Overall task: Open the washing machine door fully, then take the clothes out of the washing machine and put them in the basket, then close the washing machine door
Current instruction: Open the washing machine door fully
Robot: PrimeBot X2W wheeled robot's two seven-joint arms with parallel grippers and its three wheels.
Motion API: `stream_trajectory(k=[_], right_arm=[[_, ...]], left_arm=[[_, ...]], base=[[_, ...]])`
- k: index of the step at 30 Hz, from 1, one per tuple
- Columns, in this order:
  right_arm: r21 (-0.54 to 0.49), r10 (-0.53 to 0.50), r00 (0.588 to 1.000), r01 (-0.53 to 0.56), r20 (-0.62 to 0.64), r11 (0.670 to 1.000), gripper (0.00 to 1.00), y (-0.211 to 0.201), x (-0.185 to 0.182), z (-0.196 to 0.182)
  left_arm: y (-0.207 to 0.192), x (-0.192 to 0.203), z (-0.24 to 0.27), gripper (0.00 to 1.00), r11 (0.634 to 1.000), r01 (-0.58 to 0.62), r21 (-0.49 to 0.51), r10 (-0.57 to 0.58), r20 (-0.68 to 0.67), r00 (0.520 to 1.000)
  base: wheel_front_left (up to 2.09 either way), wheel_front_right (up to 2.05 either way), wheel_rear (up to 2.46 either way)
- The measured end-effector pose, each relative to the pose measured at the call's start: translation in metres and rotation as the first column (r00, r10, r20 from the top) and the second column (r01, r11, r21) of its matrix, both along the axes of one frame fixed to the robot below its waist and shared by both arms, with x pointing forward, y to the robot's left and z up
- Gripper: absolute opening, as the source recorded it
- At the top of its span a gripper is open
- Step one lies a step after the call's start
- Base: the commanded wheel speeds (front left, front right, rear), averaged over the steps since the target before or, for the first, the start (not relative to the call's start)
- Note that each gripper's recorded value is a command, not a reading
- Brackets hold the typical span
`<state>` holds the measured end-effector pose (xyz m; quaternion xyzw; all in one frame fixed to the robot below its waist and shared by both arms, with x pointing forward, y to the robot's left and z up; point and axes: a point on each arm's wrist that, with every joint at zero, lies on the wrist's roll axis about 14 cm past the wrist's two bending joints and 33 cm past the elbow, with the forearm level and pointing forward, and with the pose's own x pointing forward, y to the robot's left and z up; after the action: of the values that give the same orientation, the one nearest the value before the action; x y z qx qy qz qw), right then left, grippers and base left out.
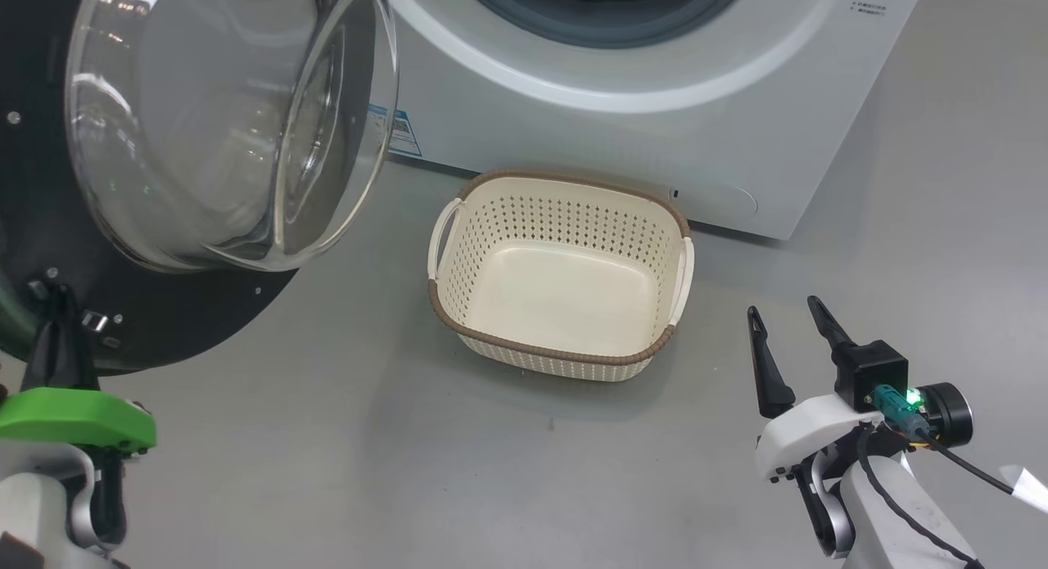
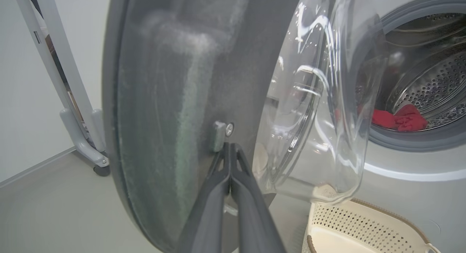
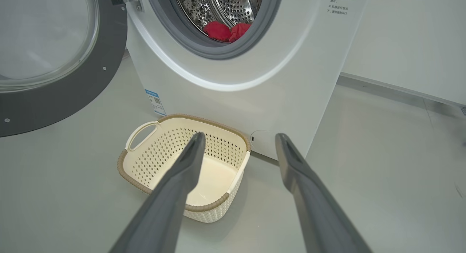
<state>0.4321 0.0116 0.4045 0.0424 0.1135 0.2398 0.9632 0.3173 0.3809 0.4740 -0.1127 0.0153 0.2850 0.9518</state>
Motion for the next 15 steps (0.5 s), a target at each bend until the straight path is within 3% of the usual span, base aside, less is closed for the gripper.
stream_trajectory(k=[15], right_arm=[[-0.014,-0.038,0.999,0.038,0.005,0.999,1.00,-0.013,0.009,-0.003]], left_arm=[[0.036,0.020,0.012,0.00,0.997,-0.050,0.054,0.051,-0.013,0.999]], base=[[0.00,0.00,0.00]])
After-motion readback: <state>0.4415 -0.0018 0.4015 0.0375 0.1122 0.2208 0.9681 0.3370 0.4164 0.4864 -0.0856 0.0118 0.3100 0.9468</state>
